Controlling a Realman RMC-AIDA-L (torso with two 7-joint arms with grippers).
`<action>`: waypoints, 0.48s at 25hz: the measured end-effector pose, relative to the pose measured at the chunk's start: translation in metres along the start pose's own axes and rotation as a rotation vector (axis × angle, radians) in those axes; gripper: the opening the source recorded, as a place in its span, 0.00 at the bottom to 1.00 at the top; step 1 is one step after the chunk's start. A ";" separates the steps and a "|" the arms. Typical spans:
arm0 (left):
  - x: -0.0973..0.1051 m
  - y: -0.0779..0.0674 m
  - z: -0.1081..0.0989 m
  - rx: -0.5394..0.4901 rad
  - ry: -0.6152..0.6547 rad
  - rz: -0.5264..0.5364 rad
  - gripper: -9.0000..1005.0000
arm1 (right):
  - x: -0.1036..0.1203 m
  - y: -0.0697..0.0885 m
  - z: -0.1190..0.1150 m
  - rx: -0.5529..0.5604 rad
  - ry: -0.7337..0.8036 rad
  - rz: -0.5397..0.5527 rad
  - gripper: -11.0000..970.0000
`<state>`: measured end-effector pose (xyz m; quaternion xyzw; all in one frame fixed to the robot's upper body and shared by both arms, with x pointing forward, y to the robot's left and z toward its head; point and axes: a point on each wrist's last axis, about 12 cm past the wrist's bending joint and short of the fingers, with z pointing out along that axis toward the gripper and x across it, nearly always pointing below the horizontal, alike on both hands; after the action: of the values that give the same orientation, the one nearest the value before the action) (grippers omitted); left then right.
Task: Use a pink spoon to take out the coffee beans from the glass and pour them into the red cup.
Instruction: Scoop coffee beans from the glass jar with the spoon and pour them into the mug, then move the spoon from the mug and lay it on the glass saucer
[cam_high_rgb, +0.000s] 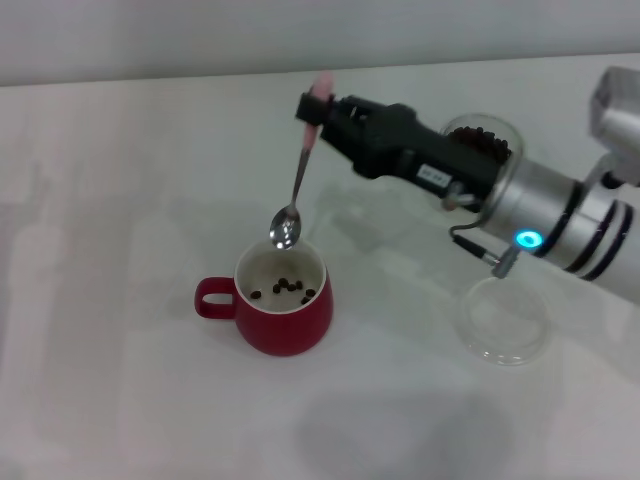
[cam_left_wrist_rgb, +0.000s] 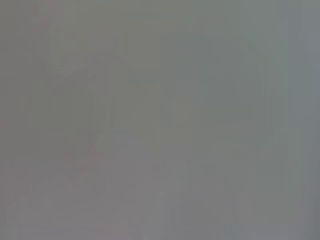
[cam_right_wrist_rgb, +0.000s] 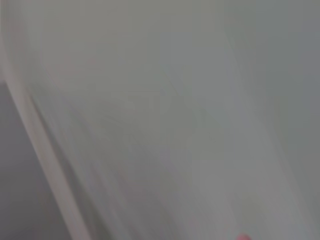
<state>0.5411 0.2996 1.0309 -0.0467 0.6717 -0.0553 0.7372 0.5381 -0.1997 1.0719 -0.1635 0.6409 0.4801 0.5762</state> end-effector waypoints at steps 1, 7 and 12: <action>0.000 0.001 0.000 -0.006 0.002 -0.001 0.89 | -0.007 -0.005 -0.014 0.003 -0.059 0.049 0.30; 0.001 0.004 0.002 -0.031 0.018 -0.001 0.89 | -0.027 -0.017 -0.085 0.024 -0.276 0.217 0.30; 0.001 0.007 0.002 -0.042 0.021 0.004 0.89 | -0.026 -0.011 -0.137 0.056 -0.337 0.287 0.31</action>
<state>0.5433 0.3068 1.0291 -0.0601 0.6804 -0.0403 0.7293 0.4744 -0.3237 1.0729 0.0279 0.5655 0.5598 0.6050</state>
